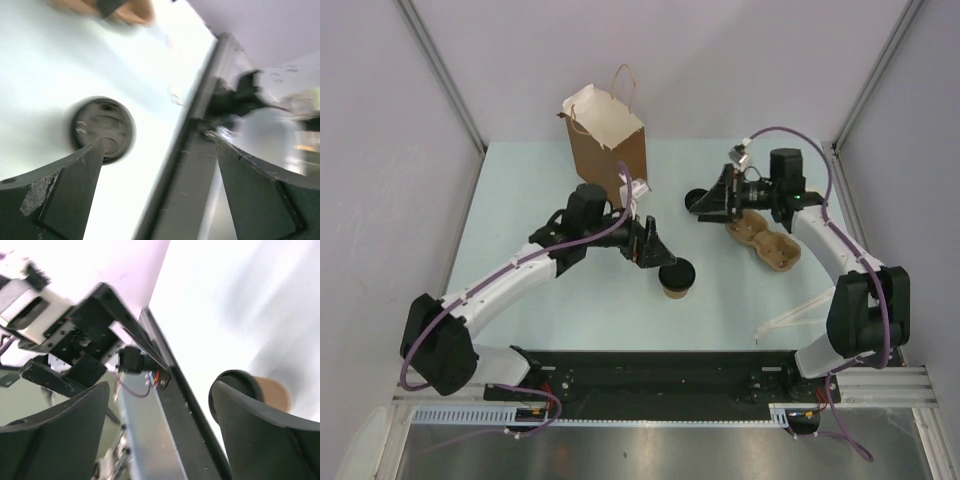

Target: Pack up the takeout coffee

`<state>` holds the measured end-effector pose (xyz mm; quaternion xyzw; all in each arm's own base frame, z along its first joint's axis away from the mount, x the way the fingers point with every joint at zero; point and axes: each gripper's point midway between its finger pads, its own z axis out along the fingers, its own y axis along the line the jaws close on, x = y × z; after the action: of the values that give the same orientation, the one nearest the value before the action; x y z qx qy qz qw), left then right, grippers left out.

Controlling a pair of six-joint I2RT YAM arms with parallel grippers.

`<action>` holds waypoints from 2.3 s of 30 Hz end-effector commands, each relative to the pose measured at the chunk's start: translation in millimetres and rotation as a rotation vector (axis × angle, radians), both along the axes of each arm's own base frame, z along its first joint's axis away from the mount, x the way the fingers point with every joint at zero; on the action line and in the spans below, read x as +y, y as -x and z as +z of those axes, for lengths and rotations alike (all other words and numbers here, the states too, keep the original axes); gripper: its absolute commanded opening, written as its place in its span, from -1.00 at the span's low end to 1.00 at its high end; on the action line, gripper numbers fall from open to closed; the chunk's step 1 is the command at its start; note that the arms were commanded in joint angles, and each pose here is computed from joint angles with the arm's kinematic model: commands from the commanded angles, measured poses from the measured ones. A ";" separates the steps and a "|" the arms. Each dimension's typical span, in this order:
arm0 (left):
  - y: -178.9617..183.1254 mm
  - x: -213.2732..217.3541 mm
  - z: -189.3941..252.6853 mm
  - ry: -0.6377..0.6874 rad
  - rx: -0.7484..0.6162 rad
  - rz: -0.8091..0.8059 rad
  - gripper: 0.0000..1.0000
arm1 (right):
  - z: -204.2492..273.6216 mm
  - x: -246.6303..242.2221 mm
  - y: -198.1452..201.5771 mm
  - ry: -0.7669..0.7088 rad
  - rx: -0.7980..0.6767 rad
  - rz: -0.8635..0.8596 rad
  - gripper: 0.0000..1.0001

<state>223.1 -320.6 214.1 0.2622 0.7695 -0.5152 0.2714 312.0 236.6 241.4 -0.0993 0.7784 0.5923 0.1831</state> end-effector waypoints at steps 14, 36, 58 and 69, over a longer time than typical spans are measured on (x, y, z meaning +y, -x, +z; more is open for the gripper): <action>-23.6 -20.0 -44.7 -0.639 -0.477 -0.189 0.99 | -0.7 -110.4 -1.9 0.360 -0.216 -0.261 0.95; -21.8 -41.1 -81.6 -0.667 -0.434 -0.260 0.99 | -9.6 -109.7 0.0 0.355 -0.165 -0.251 0.99; -25.4 -27.3 -94.1 -0.727 -0.457 -0.242 0.29 | -7.8 -112.2 0.3 0.350 -0.163 -0.260 0.99; -46.6 58.2 -47.4 -0.751 -0.420 -0.053 0.16 | -6.4 -111.1 -3.4 0.338 -0.170 -0.261 0.99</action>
<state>251.2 -306.5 131.6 0.5063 0.8086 -0.1506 0.2590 307.5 126.1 222.1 -0.0622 0.8646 0.4131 0.2793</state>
